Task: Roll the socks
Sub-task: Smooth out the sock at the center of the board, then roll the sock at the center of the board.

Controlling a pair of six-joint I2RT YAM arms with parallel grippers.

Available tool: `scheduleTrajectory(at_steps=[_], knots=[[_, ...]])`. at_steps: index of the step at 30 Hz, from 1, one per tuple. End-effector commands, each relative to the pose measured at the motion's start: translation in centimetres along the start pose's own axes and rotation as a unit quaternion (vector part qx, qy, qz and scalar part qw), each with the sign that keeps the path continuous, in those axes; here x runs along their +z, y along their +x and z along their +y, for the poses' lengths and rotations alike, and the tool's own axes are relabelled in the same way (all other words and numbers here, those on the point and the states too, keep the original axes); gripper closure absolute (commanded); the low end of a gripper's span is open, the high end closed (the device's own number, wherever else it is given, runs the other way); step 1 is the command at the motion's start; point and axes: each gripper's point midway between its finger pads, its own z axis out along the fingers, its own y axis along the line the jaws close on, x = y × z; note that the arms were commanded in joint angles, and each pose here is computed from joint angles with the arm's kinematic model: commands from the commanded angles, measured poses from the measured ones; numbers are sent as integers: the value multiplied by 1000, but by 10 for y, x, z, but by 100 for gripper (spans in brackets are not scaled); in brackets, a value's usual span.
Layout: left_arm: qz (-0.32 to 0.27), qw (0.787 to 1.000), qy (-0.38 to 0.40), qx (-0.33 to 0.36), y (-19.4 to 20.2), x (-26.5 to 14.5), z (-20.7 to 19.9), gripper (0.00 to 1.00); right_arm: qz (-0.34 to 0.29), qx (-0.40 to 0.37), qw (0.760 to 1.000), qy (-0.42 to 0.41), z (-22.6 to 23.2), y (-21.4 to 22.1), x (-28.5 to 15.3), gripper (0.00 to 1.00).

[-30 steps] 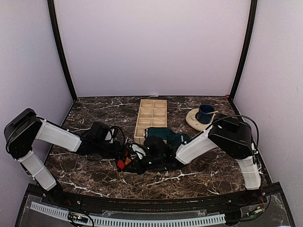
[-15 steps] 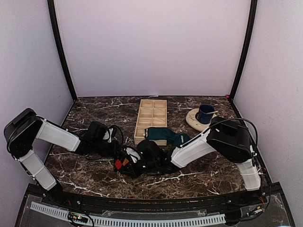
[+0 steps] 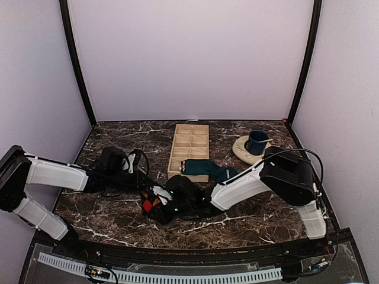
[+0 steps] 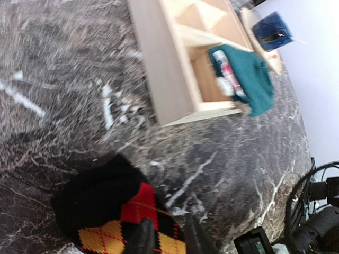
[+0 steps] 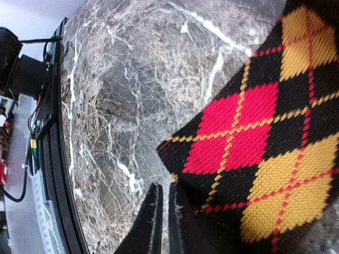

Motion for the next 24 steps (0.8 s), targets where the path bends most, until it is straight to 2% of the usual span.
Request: scheduleTrajectory(at_steps=[1, 5, 16, 19, 24], knots=[[-21, 999, 22, 12, -13, -22, -18, 70, -33, -39, 999, -8, 34, -36, -21, 94], [-36, 999, 24, 15, -19, -37, -25, 59, -25, -40, 999, -10, 47, -38, -34, 94], [-97, 995, 6, 31, -14, -78, -16, 53, 20, -42, 999, -7, 80, -25, -71, 94], [-130, 990, -3, 52, -22, -93, -17, 50, -9, -50, 998, -22, 92, -38, -88, 94], [-191, 978, -13, 83, -35, -118, -19, 48, -100, -76, 990, -71, 120, -76, -109, 94]])
